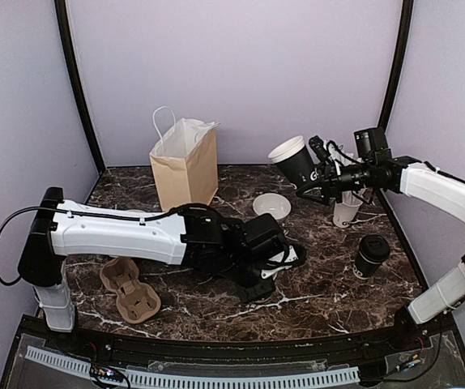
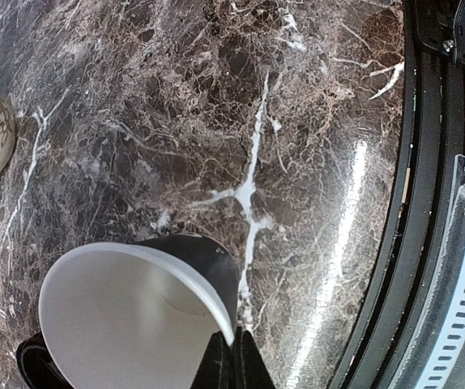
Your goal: Pack the takeout coffee
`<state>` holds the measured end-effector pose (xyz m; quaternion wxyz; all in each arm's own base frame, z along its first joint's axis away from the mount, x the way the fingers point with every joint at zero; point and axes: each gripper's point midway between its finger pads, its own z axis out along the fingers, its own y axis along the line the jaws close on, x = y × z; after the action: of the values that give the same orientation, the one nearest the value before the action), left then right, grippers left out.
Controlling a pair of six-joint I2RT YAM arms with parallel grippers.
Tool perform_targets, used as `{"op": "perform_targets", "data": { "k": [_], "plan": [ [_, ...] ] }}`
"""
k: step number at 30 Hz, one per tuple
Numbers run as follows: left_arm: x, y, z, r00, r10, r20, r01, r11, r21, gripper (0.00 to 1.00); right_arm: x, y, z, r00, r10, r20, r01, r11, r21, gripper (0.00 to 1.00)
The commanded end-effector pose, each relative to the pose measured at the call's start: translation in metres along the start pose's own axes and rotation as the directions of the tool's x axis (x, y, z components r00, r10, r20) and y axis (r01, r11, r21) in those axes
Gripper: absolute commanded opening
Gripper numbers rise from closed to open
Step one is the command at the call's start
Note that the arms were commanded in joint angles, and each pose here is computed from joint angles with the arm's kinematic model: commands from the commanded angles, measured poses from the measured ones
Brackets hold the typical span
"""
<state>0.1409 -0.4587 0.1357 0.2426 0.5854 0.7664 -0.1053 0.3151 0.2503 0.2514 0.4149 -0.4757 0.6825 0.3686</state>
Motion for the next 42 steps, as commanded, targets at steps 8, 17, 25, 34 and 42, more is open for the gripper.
{"op": "perform_targets", "data": {
  "k": [8, 17, 25, 34, 42],
  "plan": [
    [-0.013, -0.001, -0.003, 0.999, 0.034, 0.023, -0.033, 0.999, -0.028, 0.37, 0.000, 0.000, 0.001, 1.000, -0.013, 0.022, 0.013, 1.000, -0.004, 0.56],
    [-0.090, 0.027, -0.138, 0.928, 0.011, 0.373, 0.014, 0.998, -0.064, 0.54, 0.008, 0.005, 0.001, 1.000, 0.020, -0.003, -0.020, 1.000, -0.018, 0.56],
    [-0.120, 0.111, -0.190, 0.820, -0.147, 0.554, 0.216, 0.975, -0.060, 0.63, 0.007, 0.024, -0.002, 0.999, 0.026, -0.018, -0.027, 0.999, -0.045, 0.56],
    [-0.143, 0.143, -0.188, 0.759, -0.214, 0.615, 0.150, 0.976, 0.156, 0.68, 0.001, 0.050, 0.005, 0.999, 0.018, -0.042, -0.023, 0.994, -0.109, 0.56],
    [-0.149, 0.131, -0.174, 0.779, -0.216, 0.589, 0.088, 0.967, 0.239, 0.65, 0.002, 0.053, 0.007, 0.999, 0.021, -0.049, -0.027, 0.993, -0.119, 0.56]
  ]
}}
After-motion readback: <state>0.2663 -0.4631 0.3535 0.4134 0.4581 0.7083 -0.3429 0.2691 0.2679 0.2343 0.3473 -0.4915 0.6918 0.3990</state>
